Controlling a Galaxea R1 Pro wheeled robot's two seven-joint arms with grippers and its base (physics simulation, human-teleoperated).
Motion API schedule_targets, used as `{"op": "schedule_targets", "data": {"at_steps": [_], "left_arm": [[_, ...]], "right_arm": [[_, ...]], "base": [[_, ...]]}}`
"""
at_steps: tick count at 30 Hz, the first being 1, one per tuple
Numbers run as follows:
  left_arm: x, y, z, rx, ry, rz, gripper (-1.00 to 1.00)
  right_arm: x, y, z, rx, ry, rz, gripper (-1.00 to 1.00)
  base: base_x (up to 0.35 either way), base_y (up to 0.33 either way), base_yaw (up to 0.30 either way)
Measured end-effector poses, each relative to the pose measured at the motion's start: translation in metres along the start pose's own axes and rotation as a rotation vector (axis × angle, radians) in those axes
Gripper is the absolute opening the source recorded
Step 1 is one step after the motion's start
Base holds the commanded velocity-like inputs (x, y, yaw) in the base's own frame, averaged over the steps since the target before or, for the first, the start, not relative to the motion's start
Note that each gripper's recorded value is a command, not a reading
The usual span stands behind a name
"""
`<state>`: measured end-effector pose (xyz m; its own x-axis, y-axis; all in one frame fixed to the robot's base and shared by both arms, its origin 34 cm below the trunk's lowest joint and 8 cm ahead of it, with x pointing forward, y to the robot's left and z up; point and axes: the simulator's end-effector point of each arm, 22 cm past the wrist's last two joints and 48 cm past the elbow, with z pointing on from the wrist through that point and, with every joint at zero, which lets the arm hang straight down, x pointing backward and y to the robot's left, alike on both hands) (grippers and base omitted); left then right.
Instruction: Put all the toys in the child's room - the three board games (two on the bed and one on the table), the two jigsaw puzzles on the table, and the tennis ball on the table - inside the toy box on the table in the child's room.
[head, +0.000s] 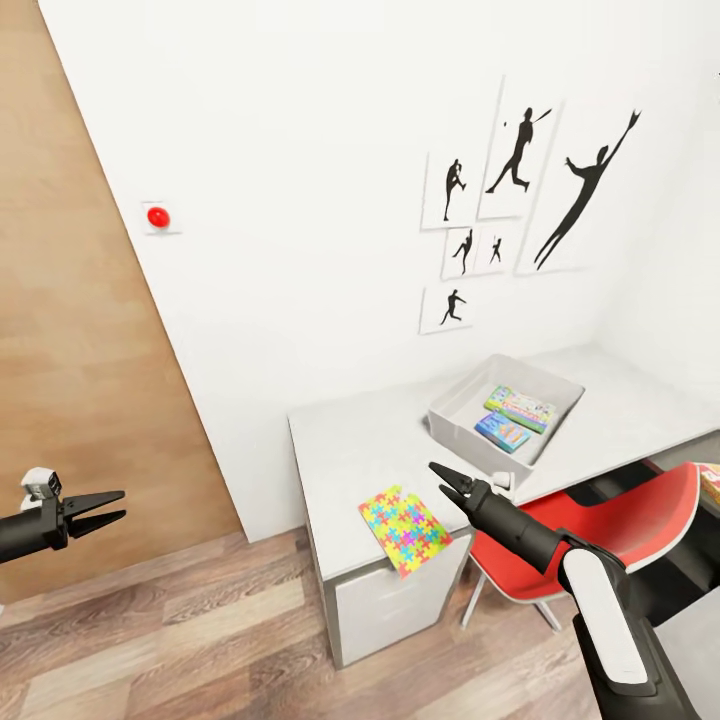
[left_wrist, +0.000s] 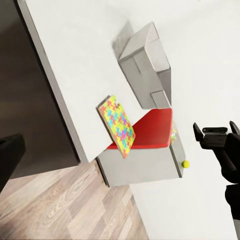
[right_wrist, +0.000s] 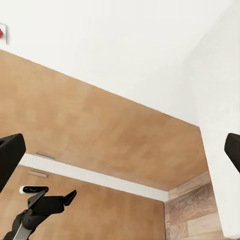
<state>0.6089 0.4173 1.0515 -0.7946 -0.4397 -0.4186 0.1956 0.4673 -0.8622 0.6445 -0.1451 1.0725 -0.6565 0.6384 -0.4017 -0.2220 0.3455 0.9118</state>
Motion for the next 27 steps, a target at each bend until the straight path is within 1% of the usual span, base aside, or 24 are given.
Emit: {"op": "schedule_targets", "data": {"at_steps": [27], "left_arm": [[-0.007, -0.019, -0.008, 0.018, -0.019, 0.033, 1.00]], "right_arm": [[-0.006, 0.022, -0.005, -0.028, -0.014, -0.029, 1.00]], "base": [[0.000, 0.000, 0.000]]}}
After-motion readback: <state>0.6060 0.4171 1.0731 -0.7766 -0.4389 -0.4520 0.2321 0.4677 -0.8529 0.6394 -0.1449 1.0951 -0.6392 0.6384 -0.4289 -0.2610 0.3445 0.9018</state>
